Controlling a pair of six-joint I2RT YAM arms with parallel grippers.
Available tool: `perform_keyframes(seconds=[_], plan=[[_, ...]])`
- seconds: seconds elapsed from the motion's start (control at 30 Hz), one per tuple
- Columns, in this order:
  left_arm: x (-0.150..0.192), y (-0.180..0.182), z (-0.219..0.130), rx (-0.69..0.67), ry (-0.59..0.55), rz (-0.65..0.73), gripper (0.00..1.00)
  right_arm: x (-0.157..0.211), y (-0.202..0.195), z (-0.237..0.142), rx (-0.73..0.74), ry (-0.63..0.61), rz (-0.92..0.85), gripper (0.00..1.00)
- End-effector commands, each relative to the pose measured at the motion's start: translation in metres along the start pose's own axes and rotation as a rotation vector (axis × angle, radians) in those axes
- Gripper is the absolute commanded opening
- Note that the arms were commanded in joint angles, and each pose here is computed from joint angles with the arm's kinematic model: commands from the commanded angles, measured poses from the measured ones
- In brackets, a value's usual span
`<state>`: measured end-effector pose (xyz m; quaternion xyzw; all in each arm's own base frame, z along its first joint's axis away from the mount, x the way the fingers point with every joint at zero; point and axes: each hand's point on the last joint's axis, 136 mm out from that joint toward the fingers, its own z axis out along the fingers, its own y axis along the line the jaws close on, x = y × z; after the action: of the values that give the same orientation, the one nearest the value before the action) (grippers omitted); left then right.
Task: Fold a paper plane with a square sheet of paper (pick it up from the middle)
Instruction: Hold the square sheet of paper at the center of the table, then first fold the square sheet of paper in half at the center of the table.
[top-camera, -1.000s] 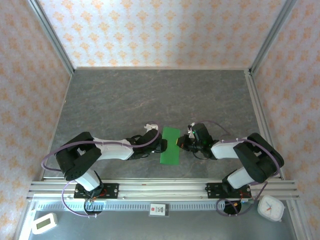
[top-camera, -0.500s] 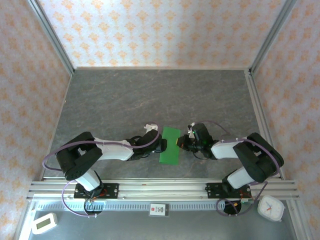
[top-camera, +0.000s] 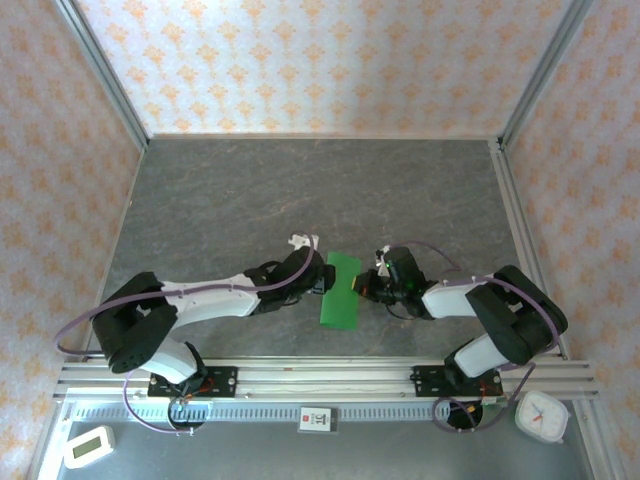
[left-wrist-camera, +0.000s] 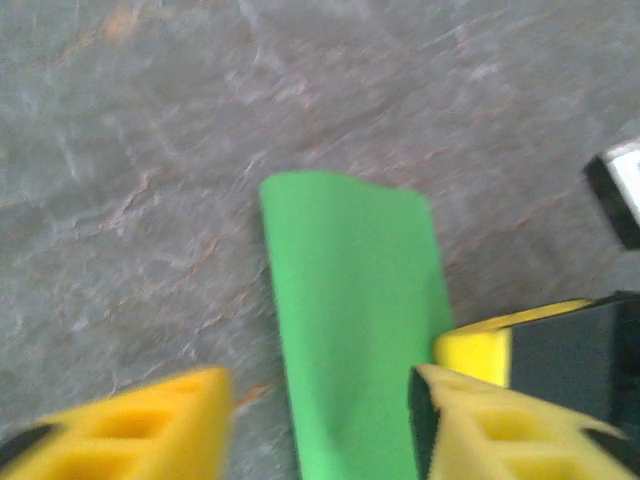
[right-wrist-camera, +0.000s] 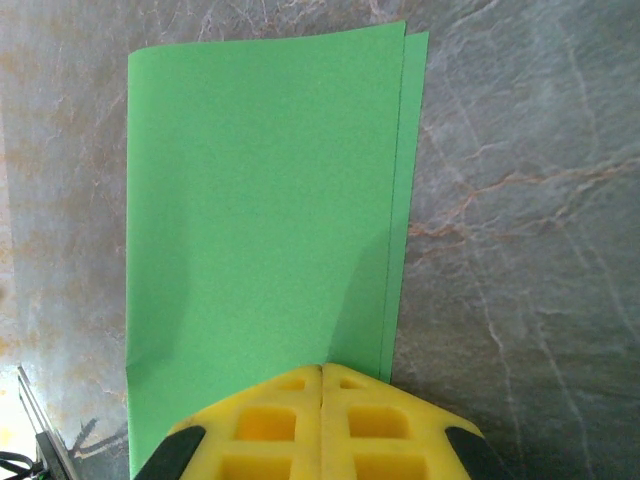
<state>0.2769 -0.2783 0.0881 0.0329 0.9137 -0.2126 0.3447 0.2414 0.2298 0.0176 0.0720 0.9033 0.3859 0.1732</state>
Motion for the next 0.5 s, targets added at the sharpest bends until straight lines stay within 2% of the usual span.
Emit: perform_keyframes(seconds=[0.0, 0.13, 0.47], plan=[[-0.007, -0.02, -0.007, 0.097, 0.0, 0.026, 0.27, 0.017, -0.037, 0.006, 0.124, 0.034, 0.032, 0.0], [0.004, -0.033, -0.005, 0.191, 0.032, 0.022, 0.02, 0.018, -0.037, 0.007, 0.125, 0.037, 0.034, 0.0], [0.028, -0.03, 0.008, 0.229, 0.084, 0.037, 0.0, 0.019, -0.039, 0.008, 0.13, 0.041, 0.035, 0.0]])
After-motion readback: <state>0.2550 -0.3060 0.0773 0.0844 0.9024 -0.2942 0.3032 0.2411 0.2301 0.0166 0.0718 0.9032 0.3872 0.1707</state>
